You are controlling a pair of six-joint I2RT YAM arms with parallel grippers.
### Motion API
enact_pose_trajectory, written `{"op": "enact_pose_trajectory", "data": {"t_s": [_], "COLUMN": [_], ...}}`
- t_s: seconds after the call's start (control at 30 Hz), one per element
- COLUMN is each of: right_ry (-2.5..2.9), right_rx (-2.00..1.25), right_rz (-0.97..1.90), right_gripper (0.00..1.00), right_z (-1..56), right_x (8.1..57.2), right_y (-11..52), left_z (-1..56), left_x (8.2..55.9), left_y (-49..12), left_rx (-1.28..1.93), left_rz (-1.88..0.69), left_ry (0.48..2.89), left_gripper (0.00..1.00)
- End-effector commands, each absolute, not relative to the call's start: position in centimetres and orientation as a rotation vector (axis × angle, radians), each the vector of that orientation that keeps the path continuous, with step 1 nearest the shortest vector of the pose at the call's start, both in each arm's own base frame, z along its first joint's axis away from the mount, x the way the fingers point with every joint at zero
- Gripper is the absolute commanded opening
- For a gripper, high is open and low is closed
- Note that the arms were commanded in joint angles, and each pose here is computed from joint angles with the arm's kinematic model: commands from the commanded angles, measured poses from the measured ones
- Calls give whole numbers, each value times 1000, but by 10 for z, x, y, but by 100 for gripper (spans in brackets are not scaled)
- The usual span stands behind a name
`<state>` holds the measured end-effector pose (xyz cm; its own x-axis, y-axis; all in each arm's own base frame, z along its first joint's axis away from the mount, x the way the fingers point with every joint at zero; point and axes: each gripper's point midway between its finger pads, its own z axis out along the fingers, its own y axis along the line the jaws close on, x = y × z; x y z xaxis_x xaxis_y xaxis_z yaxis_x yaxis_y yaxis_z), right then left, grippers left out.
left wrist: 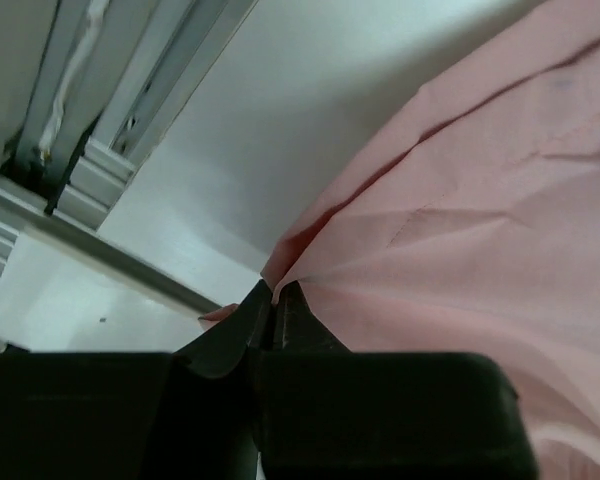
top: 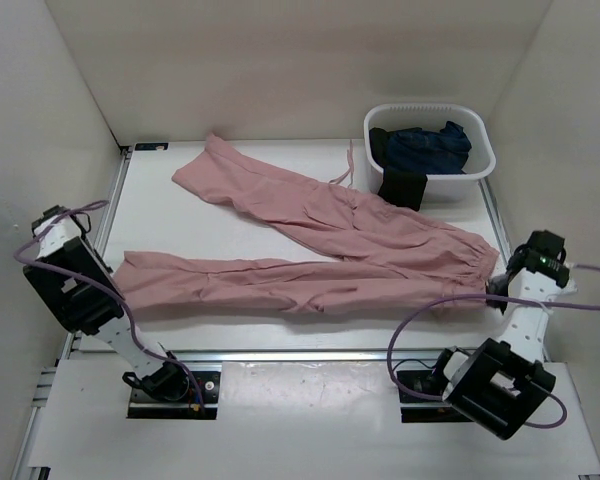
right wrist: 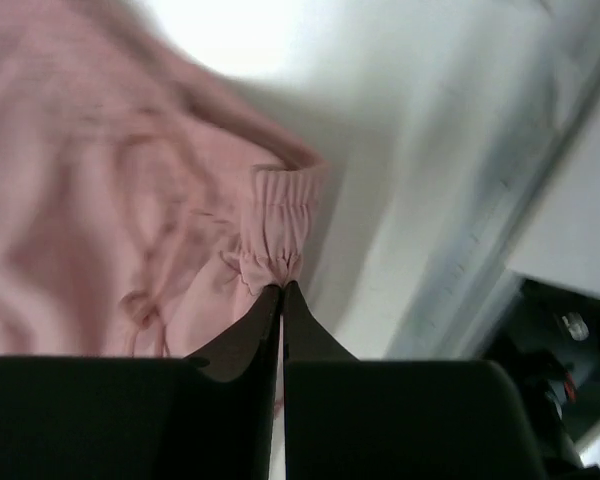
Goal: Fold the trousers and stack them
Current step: Flatten the trousers out
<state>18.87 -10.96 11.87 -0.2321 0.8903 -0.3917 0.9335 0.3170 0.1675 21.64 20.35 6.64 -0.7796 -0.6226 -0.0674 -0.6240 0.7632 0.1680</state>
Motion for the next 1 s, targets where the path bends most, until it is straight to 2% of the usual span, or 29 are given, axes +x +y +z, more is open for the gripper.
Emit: {"op": "enact_pose_trajectory", "data": {"t_s": [0.0,0.1,0.17,0.2,0.23,0.3,0.37,0.43,0.47,0.53,0.73,0.8,0.87,0.97], "right_ry": [2016,1972,1950,1928,1921,1907,1911,1923,1946,1948,1990,1994,1998,1990], "right_rx": [1857,1942,1951,1945,1943,1937,1941,1946,1943,1942,1890,1890,1890,1886], "right_rz": [-303,-387,-448,-500,-523,-536,-554,-540,-523,-505,-482,-468,-453,-450], "right_gripper": [0,0,0,0,0,0,0,0,0,0,0,0,0,0], "right_z": [93,88,94,102,105,109,106,100,93,87,84,84,83,85], "right_x": [153,134,128,125,123,123,120,120,120,122,125,126,128,128], "right_y": [-129,-129,-135,-141,-143,-147,-147,-144,-141,-139,-138,-137,-136,-136], "left_z": [65,59,57,57,58,56,66,84,97,104,101,82,64,40], "left_x": [187,170,160,158,153,149,158,175,200,217,267,278,279,278], "left_y": [235,234,237,235,235,226,225,215,203,189,138,142,150,159], "left_rx": [-1110,-1168,-1212,-1213,-1231,-1232,-1235,-1201,-1117,-1032,-764,-720,-727,-750], "left_rz": [532,521,530,530,530,493,413,287,177,114,-86,-18,52,98], "left_ry": [2902,2917,2917,2918,2911,2929,2891,2855,2809,2783,2776,2794,2831,2894], "left_gripper": [14,14,21,27,42,65,74,78,79,84,87,90,98,97]}}
